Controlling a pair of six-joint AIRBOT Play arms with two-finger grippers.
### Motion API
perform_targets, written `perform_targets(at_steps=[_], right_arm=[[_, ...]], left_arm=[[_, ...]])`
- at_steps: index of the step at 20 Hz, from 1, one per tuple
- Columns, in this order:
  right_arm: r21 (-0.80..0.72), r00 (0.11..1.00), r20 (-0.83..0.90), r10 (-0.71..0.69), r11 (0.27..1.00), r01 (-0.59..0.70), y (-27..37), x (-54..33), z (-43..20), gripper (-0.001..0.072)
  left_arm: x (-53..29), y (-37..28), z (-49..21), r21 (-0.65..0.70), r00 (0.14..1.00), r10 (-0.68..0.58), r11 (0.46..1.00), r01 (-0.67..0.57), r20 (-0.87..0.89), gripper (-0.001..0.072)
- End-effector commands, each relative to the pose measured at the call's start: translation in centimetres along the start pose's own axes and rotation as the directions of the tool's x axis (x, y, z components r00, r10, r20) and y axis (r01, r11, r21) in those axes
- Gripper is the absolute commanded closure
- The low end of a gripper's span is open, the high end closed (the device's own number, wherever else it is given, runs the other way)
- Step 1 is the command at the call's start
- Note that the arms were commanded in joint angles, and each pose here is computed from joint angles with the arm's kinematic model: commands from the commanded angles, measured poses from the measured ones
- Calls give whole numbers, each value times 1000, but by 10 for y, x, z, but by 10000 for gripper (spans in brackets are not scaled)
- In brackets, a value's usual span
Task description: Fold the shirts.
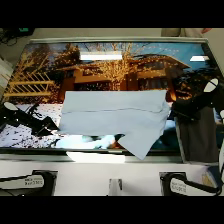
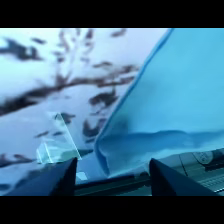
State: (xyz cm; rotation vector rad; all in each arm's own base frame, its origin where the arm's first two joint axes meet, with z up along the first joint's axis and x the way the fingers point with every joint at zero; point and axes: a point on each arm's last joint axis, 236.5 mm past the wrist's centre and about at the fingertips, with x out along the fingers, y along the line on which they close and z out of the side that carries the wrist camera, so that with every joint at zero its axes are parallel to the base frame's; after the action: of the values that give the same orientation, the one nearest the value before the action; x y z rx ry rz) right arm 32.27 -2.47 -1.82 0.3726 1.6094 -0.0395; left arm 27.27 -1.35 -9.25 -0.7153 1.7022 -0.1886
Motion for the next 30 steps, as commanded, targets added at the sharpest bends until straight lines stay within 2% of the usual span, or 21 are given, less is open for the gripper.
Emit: perform_targets(at_steps=[1,6,8,9,10,11,12,18,22,26,30], right_arm=[[-7,1000,-5,7,1000,-7,1,0,-5,293],[-7,1000,-15,5,1000,-5,1,-1,-7,293],[-6,999,-32,8,1000,-8,1,0,-11,291],[-15,999,-41,26,1000,-27,5,0,-15,266],[-49,996,-57,66,996,-68,14,3,-23,165],[-50,994,-71,87,995,-91,18,8,-32,156],[-38,992,-88,93,995,-97,17,15,-44,156],[42,970,-203,132,991,-126,14,69,-104,173],[131,959,-155,237,967,-218,32,95,-107,217],[190,966,-103,238,958,-216,29,111,-103,236],[214,967,-35,252,947,-239,32,114,-88,378]], left_arm=[[6,-8,1,-18,999,-48,999,49,20,192],[10,-6,0,-64,999,-51,997,51,5,213],[10,-5,1,-65,999,-50,997,51,6,382],[10,-5,2,-68,999,-49,996,49,12,455],[10,-5,4,-69,999,-47,996,49,19,478],[11,-5,4,-66,999,-46,997,47,21,622],[11,-6,4,-55,999,-48,997,49,20,670],[12,-10,3,-7,999,-43,999,43,17,672],[12,-10,3,-5,999,-44,999,44,15,671],[12,-10,3,-5,999,-44,999,44,15,671],[12,-10,3,3,999,-44,999,44,16,671]])
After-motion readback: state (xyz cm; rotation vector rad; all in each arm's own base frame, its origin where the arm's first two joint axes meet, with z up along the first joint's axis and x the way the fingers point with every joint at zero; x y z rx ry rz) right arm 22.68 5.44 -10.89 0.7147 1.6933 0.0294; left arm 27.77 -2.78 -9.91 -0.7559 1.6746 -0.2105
